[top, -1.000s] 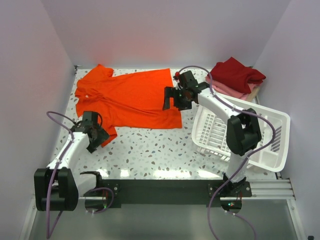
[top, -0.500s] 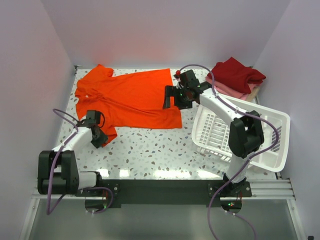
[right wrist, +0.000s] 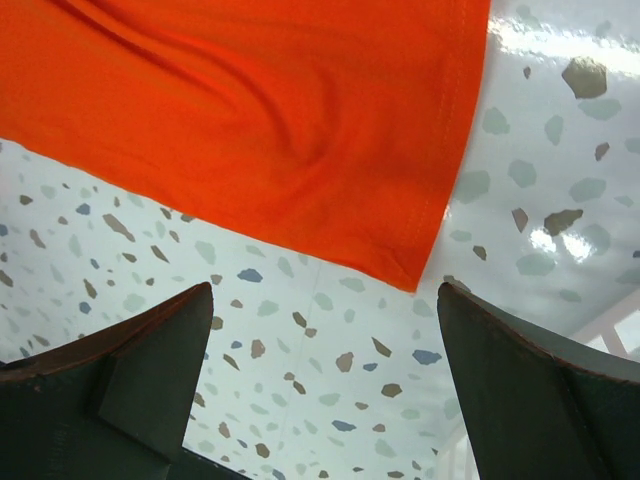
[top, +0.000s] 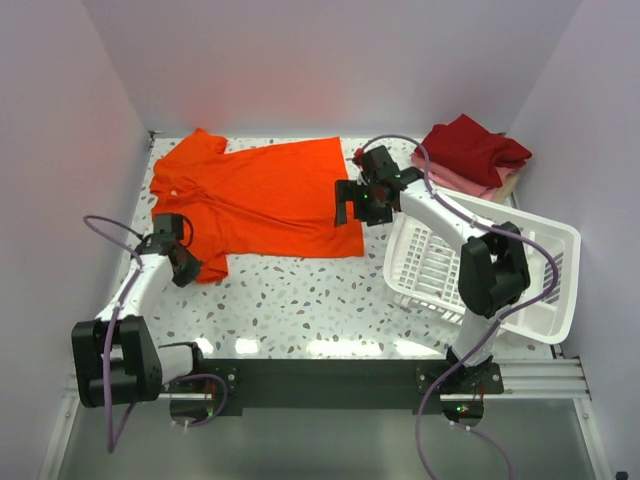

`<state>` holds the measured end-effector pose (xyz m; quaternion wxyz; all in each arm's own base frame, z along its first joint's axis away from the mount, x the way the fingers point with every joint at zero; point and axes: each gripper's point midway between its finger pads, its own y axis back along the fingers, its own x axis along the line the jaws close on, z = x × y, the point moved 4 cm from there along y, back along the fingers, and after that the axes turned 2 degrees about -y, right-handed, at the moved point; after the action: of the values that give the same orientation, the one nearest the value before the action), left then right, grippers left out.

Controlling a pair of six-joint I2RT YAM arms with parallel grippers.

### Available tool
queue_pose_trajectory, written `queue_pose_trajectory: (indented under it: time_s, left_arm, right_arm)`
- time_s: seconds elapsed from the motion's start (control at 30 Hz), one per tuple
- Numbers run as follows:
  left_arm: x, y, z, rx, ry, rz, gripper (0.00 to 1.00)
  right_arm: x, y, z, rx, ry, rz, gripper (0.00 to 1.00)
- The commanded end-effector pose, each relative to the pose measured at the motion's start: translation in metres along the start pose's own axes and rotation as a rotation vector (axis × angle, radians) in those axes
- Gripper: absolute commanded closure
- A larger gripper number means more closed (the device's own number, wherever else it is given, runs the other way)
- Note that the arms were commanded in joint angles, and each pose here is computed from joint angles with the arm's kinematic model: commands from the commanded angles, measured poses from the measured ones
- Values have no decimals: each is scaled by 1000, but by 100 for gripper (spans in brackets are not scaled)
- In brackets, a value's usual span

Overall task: Fold and stack the t-shirts
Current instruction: Flatten the tshirt out

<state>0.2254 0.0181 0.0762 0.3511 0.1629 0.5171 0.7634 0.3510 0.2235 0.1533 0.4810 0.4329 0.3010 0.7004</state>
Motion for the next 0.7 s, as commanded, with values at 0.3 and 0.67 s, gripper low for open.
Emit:
queue_pose_trajectory:
  time_s: [0.3, 0.67]
  left_arm:
    - [25, 43, 61, -166, -1, 32, 100]
    - [53, 42, 77, -186, 29, 45, 100]
  right_arm:
    - [9, -2, -33, 84, 73, -94, 4]
    - [-7, -35, -58, 151, 26, -205, 6]
